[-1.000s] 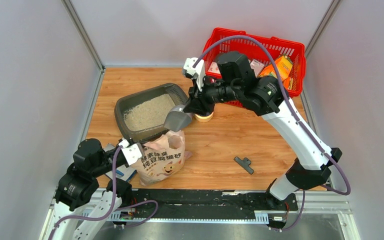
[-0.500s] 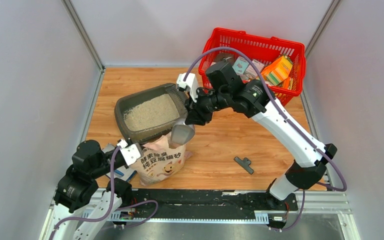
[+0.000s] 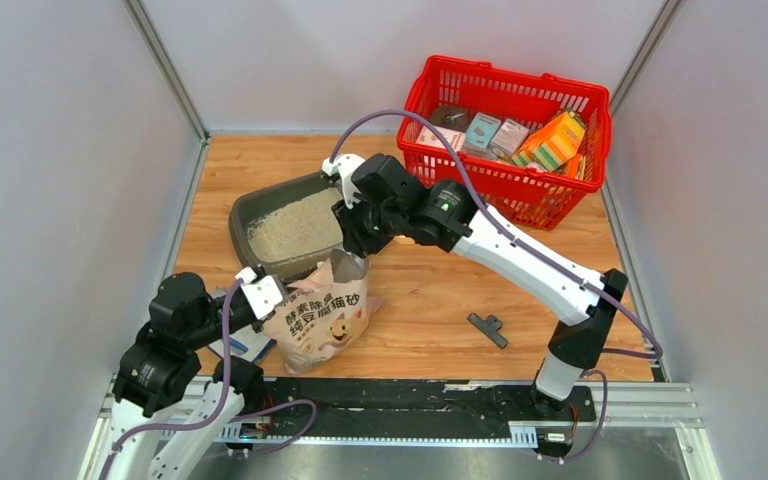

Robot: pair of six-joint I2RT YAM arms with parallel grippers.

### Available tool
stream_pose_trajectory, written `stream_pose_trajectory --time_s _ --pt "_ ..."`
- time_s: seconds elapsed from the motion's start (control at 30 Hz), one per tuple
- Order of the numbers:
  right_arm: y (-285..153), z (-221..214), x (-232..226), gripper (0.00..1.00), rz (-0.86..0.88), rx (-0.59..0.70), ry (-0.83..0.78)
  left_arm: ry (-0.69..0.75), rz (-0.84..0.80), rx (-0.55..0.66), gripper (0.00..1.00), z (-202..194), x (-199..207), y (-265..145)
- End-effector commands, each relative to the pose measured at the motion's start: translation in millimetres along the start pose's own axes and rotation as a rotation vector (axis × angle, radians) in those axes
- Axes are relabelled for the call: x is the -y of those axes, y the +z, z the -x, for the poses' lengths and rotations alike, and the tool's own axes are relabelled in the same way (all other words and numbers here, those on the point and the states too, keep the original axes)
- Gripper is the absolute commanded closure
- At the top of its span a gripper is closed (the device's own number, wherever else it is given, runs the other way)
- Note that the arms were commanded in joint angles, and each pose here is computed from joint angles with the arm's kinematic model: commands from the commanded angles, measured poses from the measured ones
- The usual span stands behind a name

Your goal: Fill the litter box with clean litter

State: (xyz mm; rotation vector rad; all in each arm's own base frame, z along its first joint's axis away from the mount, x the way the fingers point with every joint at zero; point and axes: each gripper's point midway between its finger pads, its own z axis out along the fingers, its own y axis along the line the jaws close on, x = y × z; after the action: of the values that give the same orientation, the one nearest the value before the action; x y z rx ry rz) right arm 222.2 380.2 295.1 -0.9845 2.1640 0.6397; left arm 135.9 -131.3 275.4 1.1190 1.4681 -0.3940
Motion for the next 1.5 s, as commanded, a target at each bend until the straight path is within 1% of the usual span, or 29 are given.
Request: stream_pose_trajectory --time_s 0.0,0.07,0.1,0.17,0.27,0.3,0.37,0.47,0.53,0.57,0.6,0.67,0.73,0.77,0.8,0.93,0.97,1.07,1.1,1.17,1.2,1.33,1.37,1.4,1.47 --pt "12.0 22.0 53.6 1.0 -0.308 0.093 0.173 0.049 0.003 0.194 1.0 55.9 -3.5 -11.0" --pt "19.9 12.1 41.1 1.0 -0.253 0.05 0.187 0.049 0.0 0.196 1.0 57.5 -3.9 -10.9" --pt "25.3 4.3 19.3 1.0 -0.126 0.001 0.156 0.05 0.001 0.2 1.0 59.4 -4.1 -11.5" --pt "27.6 -5.4 -11.5 1.0 0.031 -0.042 0.076 0.053 0.001 0.211 1.0 64.9 -4.7 -13.7" --pt "23.1 -20.9 -26.0 1.0 0.088 -0.079 0.003 0.054 -0.006 0.226 1.0 71.8 -5.2 -14.9" --pt "25.6 -31.9 -32.5 1.0 0.139 -0.112 -0.015 0.055 -0.007 0.231 1.0 73.5 -5.9 -14.3" --pt "23.6 -37.6 -32.2 1.0 0.146 -0.12 -0.031 0.053 -0.012 0.239 1.0 75.4 -5.9 -13.1" --pt "25.5 -40.0 -23.6 1.0 0.099 -0.116 -0.027 0.052 -0.013 0.247 1.0 77.8 -7.7 -10.6" --pt "25.4 -31.0 -10.6 1.0 0.023 -0.08 -0.04 0.054 -0.016 0.255 1.0 80.2 -7.8 -10.4" --pt "24.2 -26.2 -4.9 1.0 -0.019 -0.06 -0.022 0.052 -0.02 0.256 1.0 80.8 -7.7 -10.0" --pt "21.5 -18.1 27.7 1.0 -0.22 -0.015 0.0 0.052 -0.019 0.259 1.0 82.0 -8.1 -10.4" --pt "23.0 -18.0 42.1 1.0 -0.314 0.001 0.026 0.043 -0.025 0.261 1.0 82.7 -6.9 -10.4" --pt "24.4 -22.1 47.4 1.0 -0.34 -0.002 0.029 0.037 -0.034 0.263 1.0 82.7 -5.3 -10.1" --pt "33.9 -34.4 49.0 1.0 -0.34 -0.014 0.03 0.037 -0.036 0.265 1.0 83.1 -4.6 -10.5" --pt "32.5 -37.3 48.2 1.0 -0.328 -0.002 0.026 0.037 -0.038 0.266 1.0 83.2 -4.4 -10.5" --pt "56.3 -84.7 42.7 1.0 -0.294 -0.074 -0.022 0.036 -0.043 0.262 1.0 82.9 -4.7 -9.0" --pt "62.3 -103.3 42.2 1.0 -0.284 -0.117 -0.023 0.035 -0.043 0.261 1.0 82.8 -5.0 -8.3" --pt "69.4 -127.3 25.7 1.0 -0.196 -0.17 -0.031 0.031 -0.048 0.264 1.0 83.5 -6.0 -5.7" --pt "71.7 -141.2 16.5 1.0 -0.143 -0.208 -0.008 0.028 -0.048 0.264 1.0 82.9 -6.3 -4.5" --pt "74.4 -152.8 6.0 1.0 -0.08 -0.241 0.016 0.02 -0.05 0.273 1.0 85.5 -8.1 -1.8" --pt "74.8 -161.5 -5.0 1.0 -0.017 -0.27 0.034 0.013 -0.052 0.271 1.0 84.4 -8.5 0.2" --pt "79.1 -163.3 -29.0 1.0 0.134 -0.296 0.049 0.007 -0.052 0.274 1.0 84.0 -11.4 5.5" --pt "82.2 -164.0 -32.7 1.0 0.164 -0.306 0.066 0.01 -0.047 0.28 1.0 85.3 -12.8 6.3" --pt "79.8 -162.1 -43.7 1.0 0.245 -0.316 0.093 0.007 -0.047 0.28 1.0 84.6 -12.9 7.2" --pt "82.3 -152.1 -44.7 1.0 0.307 -0.307 0.166 0.005 -0.046 0.281 1.0 84.4 -13.5 8.1"
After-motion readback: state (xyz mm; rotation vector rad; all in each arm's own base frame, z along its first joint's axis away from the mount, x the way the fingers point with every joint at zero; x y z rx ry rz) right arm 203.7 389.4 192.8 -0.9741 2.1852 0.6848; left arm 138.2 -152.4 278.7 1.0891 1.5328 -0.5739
